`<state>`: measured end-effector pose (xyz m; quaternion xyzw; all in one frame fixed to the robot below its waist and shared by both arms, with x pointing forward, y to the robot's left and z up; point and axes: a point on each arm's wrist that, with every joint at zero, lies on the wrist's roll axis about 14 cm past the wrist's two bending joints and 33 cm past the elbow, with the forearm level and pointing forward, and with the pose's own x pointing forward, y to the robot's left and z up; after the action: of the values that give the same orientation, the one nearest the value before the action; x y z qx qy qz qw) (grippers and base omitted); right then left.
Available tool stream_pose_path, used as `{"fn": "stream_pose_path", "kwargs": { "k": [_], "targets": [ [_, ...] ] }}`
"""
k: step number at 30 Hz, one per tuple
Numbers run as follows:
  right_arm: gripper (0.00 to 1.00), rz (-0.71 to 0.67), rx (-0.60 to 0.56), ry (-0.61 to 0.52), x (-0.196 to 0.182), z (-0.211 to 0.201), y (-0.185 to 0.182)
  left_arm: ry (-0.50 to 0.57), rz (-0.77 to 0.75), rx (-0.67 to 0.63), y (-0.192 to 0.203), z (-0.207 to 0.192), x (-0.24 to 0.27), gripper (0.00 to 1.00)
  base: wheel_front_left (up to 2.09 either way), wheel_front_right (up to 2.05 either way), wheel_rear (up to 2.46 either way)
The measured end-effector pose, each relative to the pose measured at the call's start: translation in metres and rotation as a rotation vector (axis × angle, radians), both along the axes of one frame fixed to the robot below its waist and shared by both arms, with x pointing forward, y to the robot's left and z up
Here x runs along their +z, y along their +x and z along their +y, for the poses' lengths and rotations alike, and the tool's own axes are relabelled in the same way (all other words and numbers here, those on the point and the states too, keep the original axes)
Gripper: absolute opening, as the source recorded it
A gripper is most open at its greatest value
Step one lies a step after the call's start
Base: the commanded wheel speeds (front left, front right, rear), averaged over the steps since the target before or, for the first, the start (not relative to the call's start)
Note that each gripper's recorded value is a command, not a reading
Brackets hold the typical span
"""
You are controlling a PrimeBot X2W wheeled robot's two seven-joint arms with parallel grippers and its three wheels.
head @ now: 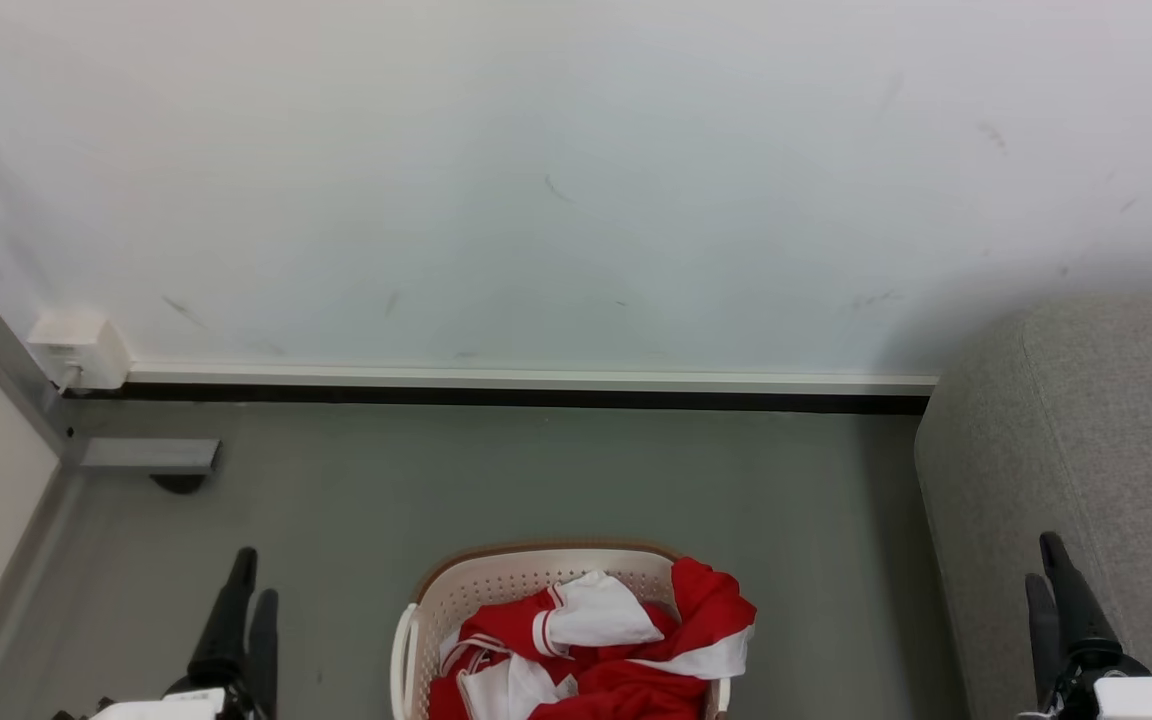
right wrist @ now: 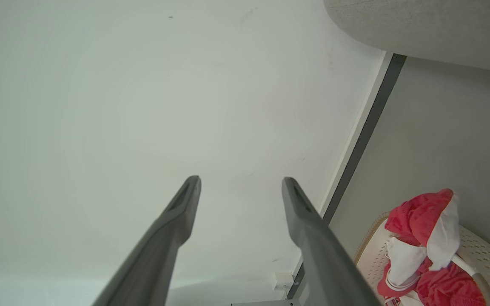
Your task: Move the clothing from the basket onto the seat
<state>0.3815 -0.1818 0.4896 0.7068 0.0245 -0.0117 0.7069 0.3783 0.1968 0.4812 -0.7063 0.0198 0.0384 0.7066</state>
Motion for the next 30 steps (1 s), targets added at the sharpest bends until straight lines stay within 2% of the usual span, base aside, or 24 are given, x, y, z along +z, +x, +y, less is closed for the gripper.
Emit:
{"fn": "stream_pose_path", "kwargs": {
  "k": [5,11,30],
  "targets": [
    [1.0,-0.023,0.014,-0.06,0.008,0.006,0.003,0.06,-0.016,0.016,0.002,0.003,0.006,1.0,0.0,0.0,0.0],
    [1.0,-0.054,0.021,-0.16,0.017,0.01,0.005,0.195,-0.039,0.012,0.004,0.004,0.016,1.0,0.0,0.0,0.0],
    [1.0,-0.138,0.085,-0.59,0.033,0.032,0.006,0.599,-0.039,0.023,0.006,0.005,0.028,1.0,0.0,0.0,0.0]
  ]
}}
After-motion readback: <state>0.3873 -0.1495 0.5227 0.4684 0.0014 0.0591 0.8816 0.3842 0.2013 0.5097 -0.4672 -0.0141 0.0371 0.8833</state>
